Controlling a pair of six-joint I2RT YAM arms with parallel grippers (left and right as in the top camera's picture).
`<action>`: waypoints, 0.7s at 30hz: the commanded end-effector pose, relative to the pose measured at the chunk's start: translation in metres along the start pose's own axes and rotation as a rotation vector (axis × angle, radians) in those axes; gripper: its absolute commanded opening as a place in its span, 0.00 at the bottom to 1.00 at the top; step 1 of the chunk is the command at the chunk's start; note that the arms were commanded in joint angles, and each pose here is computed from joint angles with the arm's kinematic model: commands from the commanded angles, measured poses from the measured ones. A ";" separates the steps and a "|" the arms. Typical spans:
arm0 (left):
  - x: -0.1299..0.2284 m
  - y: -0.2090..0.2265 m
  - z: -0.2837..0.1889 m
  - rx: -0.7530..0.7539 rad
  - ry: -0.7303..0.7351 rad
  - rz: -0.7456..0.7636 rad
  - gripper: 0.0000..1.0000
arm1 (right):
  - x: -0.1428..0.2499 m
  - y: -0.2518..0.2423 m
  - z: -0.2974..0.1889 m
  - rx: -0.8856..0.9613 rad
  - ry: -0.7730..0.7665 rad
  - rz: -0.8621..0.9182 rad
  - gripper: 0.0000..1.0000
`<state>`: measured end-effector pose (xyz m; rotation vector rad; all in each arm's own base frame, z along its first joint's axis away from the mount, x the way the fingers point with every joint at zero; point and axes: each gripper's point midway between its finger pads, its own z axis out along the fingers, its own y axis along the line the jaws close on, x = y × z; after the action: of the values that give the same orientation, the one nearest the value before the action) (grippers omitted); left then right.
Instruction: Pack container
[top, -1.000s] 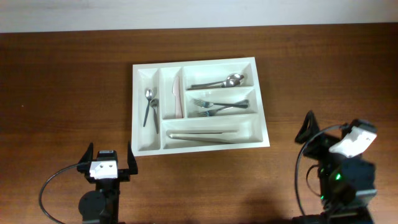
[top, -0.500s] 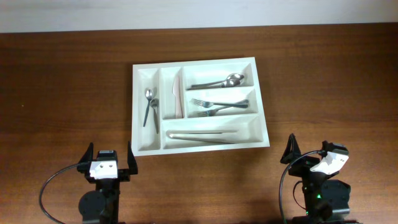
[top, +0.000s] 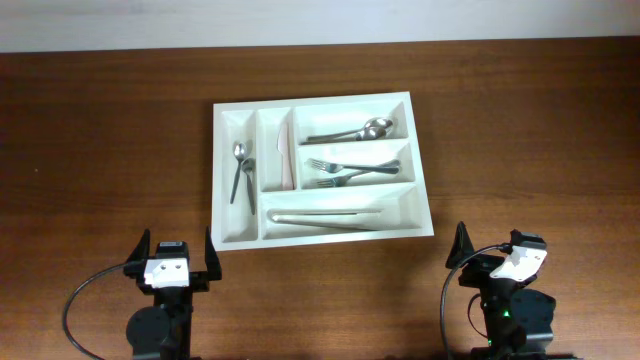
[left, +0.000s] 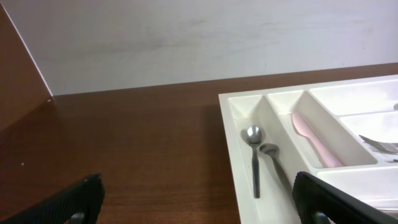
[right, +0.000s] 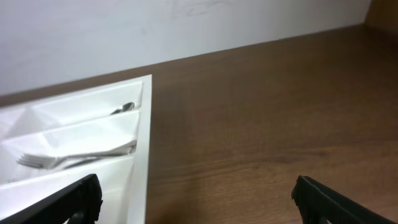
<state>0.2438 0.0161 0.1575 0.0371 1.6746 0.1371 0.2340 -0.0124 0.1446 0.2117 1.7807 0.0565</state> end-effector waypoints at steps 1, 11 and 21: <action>0.001 -0.003 0.000 0.017 -0.007 0.003 0.99 | 0.002 0.002 0.000 -0.014 -0.002 -0.076 0.99; 0.001 -0.003 0.000 0.017 -0.007 0.003 0.99 | 0.003 0.006 0.000 -0.036 0.002 -0.076 0.99; 0.001 -0.003 0.000 0.017 -0.007 0.003 0.99 | 0.003 0.006 0.000 -0.040 0.002 -0.076 0.99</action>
<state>0.2438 0.0161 0.1573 0.0371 1.6750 0.1371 0.2343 -0.0070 0.1444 0.1244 1.7896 0.0323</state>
